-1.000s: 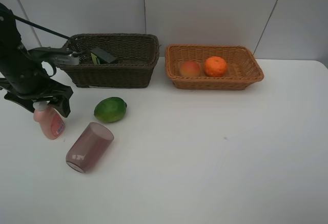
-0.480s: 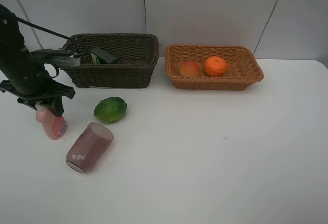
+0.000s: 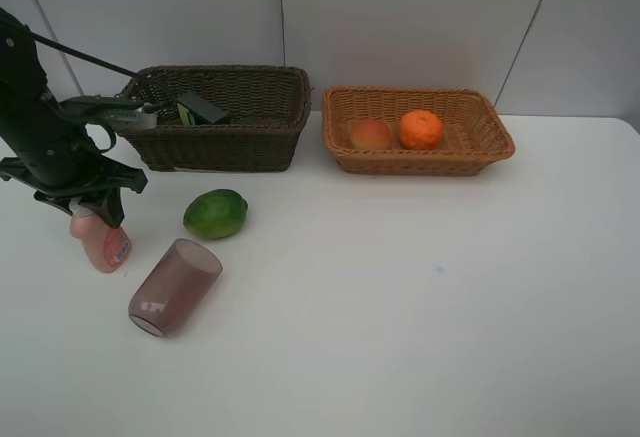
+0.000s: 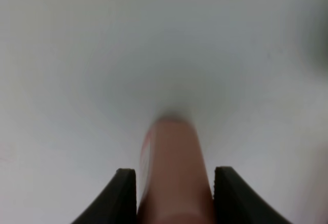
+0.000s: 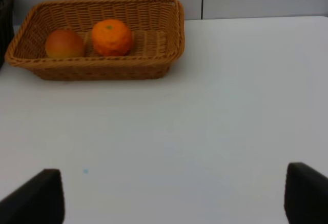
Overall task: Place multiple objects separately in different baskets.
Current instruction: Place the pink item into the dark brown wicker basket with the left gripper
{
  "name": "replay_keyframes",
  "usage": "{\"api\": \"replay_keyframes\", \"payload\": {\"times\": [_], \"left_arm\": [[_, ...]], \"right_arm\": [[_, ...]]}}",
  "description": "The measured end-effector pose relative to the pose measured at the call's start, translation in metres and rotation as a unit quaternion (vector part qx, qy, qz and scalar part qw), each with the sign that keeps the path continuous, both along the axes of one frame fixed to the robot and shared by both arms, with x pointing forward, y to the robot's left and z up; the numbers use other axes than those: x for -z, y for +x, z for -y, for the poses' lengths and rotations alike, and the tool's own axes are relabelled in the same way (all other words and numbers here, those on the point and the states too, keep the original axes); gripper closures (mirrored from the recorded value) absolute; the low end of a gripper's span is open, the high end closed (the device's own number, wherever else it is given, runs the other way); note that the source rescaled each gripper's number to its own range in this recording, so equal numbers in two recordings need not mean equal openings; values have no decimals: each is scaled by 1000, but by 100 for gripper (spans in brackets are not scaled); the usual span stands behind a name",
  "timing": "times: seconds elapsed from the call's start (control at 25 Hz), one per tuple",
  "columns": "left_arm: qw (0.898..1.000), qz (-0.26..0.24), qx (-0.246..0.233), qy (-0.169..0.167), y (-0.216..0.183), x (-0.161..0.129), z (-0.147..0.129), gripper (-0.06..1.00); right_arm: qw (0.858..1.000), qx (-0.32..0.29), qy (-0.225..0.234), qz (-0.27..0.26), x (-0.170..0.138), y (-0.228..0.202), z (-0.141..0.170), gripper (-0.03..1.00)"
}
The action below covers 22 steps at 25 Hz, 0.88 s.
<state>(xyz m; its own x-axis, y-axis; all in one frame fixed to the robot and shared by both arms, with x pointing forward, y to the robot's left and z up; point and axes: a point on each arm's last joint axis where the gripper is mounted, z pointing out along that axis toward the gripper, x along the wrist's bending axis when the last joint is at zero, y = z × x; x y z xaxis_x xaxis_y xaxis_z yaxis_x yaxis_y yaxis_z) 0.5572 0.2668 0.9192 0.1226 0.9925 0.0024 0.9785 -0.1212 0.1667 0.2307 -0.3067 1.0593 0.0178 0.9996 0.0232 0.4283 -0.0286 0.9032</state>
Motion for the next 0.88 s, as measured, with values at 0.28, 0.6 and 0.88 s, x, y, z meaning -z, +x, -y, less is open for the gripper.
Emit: {"api": "replay_keyframes", "payload": {"times": [0.28, 0.6, 0.88], "left_arm": [[999, 14, -29, -7, 5, -30, 1, 93], [986, 153, -52, -39, 34, -134, 10, 93], [952, 295, 4, -79, 51, -162, 53, 93]], "right_arm": [[1000, 0, 0, 0, 0, 0, 0, 18], [1000, 0, -1, 0, 0, 0, 0, 18], [1000, 0, -1, 0, 0, 0, 0, 18]]}}
